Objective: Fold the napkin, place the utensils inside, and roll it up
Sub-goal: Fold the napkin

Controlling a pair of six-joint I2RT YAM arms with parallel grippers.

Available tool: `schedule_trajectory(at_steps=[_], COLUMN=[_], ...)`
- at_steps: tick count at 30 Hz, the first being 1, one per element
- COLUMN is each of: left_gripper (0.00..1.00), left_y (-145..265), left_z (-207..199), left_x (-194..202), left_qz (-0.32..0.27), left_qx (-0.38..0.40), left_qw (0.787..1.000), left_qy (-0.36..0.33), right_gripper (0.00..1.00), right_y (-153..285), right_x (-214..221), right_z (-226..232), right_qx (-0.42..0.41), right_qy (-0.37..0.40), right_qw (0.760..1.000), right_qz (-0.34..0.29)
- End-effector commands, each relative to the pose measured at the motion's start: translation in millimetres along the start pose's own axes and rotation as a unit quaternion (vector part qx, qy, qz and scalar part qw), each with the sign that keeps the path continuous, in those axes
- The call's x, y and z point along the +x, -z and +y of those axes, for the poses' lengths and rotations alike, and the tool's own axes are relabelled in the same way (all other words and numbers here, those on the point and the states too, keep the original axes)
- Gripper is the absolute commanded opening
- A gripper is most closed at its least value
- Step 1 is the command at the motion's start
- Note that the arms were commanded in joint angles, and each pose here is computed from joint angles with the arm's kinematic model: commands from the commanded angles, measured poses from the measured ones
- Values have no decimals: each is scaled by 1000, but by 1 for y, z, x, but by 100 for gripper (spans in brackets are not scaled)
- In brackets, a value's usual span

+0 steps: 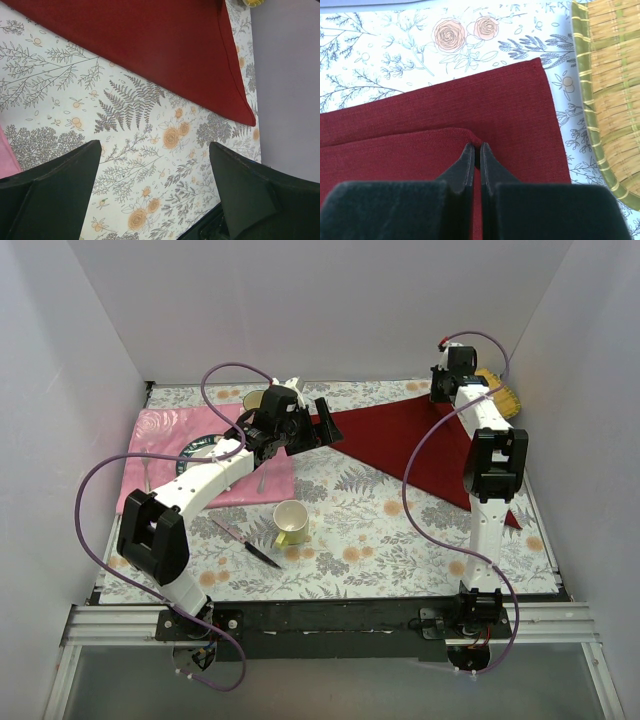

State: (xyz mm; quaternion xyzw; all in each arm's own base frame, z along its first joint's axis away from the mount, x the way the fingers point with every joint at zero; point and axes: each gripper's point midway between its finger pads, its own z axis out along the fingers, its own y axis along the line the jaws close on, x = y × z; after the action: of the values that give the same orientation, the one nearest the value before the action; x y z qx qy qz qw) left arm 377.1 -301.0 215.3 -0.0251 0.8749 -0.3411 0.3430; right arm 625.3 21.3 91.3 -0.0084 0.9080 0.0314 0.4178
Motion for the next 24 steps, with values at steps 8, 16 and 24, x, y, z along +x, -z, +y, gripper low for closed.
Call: schedule_trajectory(at_steps=[8, 16, 24], left_gripper=[90, 90, 90], left_y=[5, 4, 4], left_z=[-13, -12, -13], left_x=[-16, -17, -16], left_qz=[-16, -16, -14], left_qx=[15, 15, 16], left_qw=[1000, 1000, 1000], left_qy=[-8, -8, -7], right_gripper=[1, 1, 1], right_y=[3, 3, -7], right_x=[-43, -51, -53], right_z=[-23, -32, -23], right_qx=[10, 15, -15], right_qy=[-17, -29, -25], right_qw=[998, 996, 996], right_qz=[-64, -81, -84])
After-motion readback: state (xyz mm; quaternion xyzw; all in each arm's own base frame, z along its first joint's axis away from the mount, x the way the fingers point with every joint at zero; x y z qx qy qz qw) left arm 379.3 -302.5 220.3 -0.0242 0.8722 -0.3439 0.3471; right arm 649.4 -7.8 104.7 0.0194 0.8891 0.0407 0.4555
